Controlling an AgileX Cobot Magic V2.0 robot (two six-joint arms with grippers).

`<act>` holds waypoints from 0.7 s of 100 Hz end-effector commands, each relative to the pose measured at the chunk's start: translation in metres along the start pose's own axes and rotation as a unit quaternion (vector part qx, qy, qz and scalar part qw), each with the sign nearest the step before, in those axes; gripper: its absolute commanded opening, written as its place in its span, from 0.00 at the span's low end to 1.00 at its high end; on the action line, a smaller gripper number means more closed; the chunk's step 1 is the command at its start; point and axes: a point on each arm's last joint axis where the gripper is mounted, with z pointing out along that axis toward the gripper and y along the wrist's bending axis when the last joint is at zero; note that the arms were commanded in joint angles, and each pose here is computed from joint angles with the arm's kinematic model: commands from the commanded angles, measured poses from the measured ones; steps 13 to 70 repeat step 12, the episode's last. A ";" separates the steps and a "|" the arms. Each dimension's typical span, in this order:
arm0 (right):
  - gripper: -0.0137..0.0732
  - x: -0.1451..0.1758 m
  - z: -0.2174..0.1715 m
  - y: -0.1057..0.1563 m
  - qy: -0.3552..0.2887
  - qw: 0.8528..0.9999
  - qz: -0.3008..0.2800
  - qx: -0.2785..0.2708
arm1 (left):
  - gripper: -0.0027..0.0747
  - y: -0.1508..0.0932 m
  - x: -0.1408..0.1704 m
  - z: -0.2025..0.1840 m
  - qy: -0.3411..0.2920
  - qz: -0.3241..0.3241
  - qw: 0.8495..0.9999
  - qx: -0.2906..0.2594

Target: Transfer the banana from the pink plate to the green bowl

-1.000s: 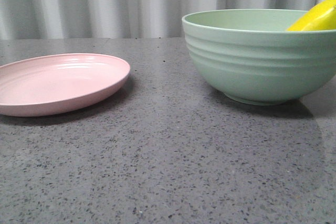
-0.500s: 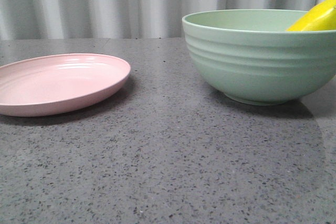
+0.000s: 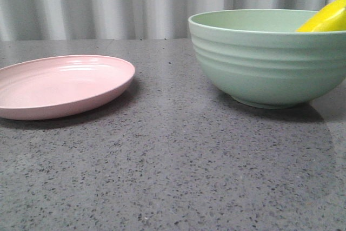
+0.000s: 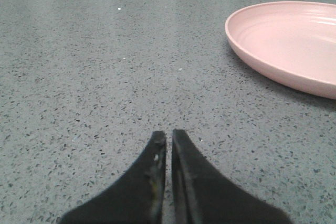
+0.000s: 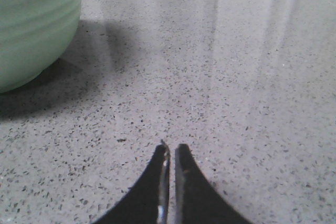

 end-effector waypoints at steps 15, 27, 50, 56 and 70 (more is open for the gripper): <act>0.07 0.007 0.001 -0.001 -0.004 1.000 -0.010 0.005 | 0.01 0.000 0.004 0.000 -0.021 -0.003 1.000 0.001; 0.07 0.007 0.001 -0.001 -0.004 1.000 -0.010 0.005 | 0.01 0.000 0.004 0.000 -0.021 -0.003 1.000 0.001; 0.07 0.007 0.001 -0.001 -0.004 1.000 -0.010 0.005 | 0.01 0.000 0.004 0.000 -0.021 -0.003 1.000 0.001; 0.07 0.007 0.001 -0.001 -0.004 1.000 -0.010 0.005 | 0.01 0.000 0.004 0.000 -0.021 -0.003 1.000 0.001; 0.07 0.007 0.001 -0.001 -0.004 1.000 -0.010 0.005 | 0.01 0.000 0.004 0.000 -0.021 -0.003 1.000 0.001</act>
